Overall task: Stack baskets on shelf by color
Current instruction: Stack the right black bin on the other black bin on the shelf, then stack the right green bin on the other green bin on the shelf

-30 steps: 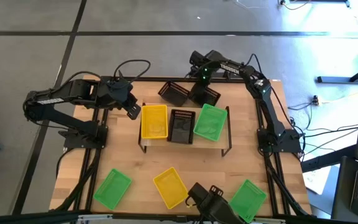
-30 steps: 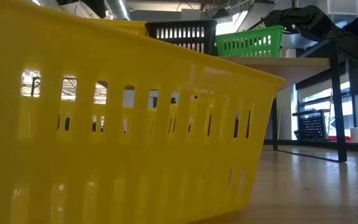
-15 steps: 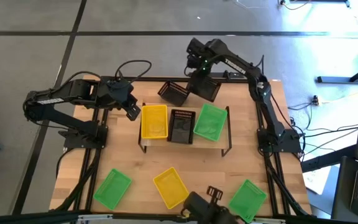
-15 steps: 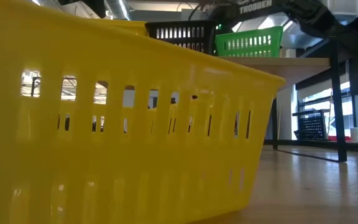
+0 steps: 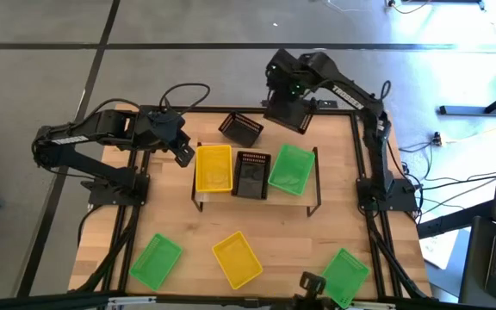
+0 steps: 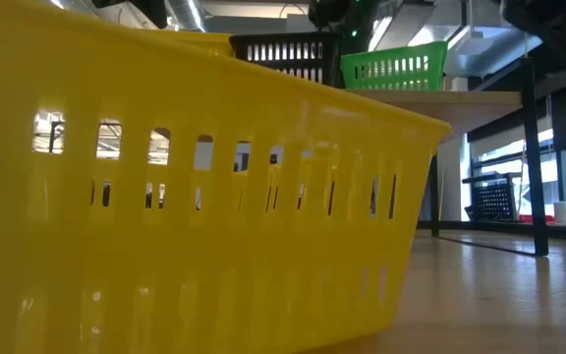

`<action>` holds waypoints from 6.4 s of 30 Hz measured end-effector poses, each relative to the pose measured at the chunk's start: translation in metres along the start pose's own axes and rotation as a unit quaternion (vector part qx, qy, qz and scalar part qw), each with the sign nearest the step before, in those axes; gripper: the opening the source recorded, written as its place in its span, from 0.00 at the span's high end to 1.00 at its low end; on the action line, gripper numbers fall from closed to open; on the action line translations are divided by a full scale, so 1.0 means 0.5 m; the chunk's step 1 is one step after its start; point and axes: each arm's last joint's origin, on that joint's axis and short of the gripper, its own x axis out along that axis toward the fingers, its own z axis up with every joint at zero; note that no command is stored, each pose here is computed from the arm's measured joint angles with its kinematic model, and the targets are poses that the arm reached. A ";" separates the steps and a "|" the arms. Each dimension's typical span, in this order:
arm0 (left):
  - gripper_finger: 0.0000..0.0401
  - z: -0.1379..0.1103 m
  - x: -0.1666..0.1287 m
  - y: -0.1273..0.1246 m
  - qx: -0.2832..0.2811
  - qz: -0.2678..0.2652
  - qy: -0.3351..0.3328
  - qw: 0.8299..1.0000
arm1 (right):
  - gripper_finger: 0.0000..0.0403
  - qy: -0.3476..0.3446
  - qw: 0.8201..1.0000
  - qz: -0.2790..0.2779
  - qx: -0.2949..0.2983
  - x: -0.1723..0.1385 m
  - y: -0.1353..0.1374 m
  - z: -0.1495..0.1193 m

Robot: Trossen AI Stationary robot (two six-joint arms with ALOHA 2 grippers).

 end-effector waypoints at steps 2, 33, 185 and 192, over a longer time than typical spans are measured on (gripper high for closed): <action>1.00 0.000 0.000 0.000 0.000 0.000 0.000 1.000 | 1.00 -0.011 1.000 -0.020 0.002 -0.024 -0.002 -0.006; 1.00 -0.003 0.000 -0.002 0.045 -0.021 0.016 0.999 | 1.00 -0.279 0.792 0.006 -0.542 -0.273 0.227 -0.026; 1.00 -0.298 -0.160 -0.241 -0.036 -0.200 0.236 0.950 | 1.00 -0.155 0.931 0.323 -0.076 -0.546 0.555 -0.377; 1.00 -0.368 -0.162 -0.306 0.002 -0.228 0.354 0.907 | 1.00 -0.184 0.929 0.319 -0.031 -0.545 0.577 -0.363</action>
